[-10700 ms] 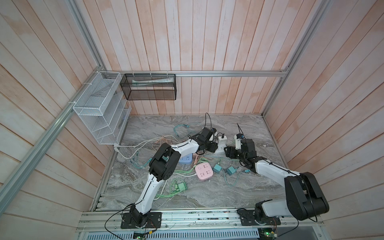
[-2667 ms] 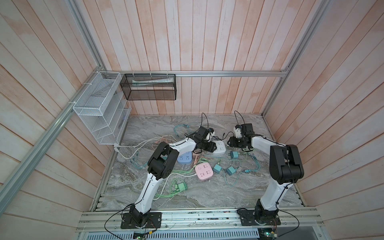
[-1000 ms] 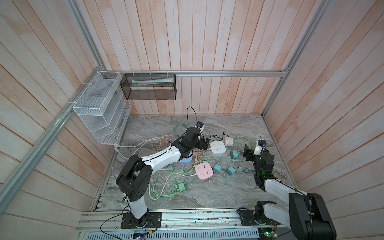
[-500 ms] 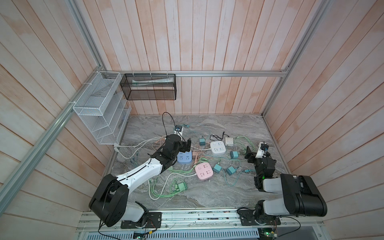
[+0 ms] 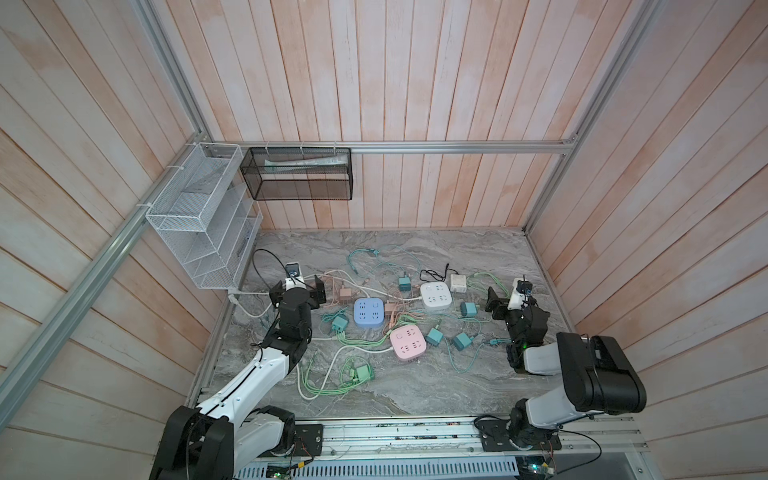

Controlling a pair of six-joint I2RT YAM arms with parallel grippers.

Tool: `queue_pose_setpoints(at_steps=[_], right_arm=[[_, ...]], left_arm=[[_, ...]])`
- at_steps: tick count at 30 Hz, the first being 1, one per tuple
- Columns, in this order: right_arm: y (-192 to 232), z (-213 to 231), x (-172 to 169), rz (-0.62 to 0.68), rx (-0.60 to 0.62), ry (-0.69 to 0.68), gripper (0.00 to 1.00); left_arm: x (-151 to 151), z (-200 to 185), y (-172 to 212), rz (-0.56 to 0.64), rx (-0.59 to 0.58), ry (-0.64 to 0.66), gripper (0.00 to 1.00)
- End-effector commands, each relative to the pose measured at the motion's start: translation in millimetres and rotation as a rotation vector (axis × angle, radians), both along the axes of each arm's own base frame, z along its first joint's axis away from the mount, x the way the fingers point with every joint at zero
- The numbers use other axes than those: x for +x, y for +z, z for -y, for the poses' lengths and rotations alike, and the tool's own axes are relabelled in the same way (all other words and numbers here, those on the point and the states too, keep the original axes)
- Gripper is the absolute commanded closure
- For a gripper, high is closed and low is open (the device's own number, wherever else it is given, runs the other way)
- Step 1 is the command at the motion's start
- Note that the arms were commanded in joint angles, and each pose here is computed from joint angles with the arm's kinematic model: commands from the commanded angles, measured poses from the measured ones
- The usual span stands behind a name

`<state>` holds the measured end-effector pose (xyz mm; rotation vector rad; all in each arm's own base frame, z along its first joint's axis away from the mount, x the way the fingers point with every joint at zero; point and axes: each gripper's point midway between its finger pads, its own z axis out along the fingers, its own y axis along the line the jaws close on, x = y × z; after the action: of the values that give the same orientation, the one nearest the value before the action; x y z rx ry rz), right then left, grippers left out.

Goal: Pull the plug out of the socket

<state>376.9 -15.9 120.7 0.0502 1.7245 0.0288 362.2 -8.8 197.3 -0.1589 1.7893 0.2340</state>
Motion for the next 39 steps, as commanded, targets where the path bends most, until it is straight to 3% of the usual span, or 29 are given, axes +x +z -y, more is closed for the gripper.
queue_pose_setpoints(at_steps=[1,9,18,39], right_arm=[[3,0,2,0.001,-0.009,0.010,0.05],[3,0,2,0.000,-0.009,0.011,0.02],[3,0,2,0.000,-0.009,0.010,0.02],[2,0,2,-0.002,-0.010,0.007,0.02]], left_arm=[[0,-12,-6,0.082,0.032,-0.004,0.00],[18,-23,-38,0.126,-0.020,-0.069,0.00],[29,-22,-69,0.085,-0.083,-0.170,0.00],[28,-24,-70,0.080,-0.092,-0.175,0.00]])
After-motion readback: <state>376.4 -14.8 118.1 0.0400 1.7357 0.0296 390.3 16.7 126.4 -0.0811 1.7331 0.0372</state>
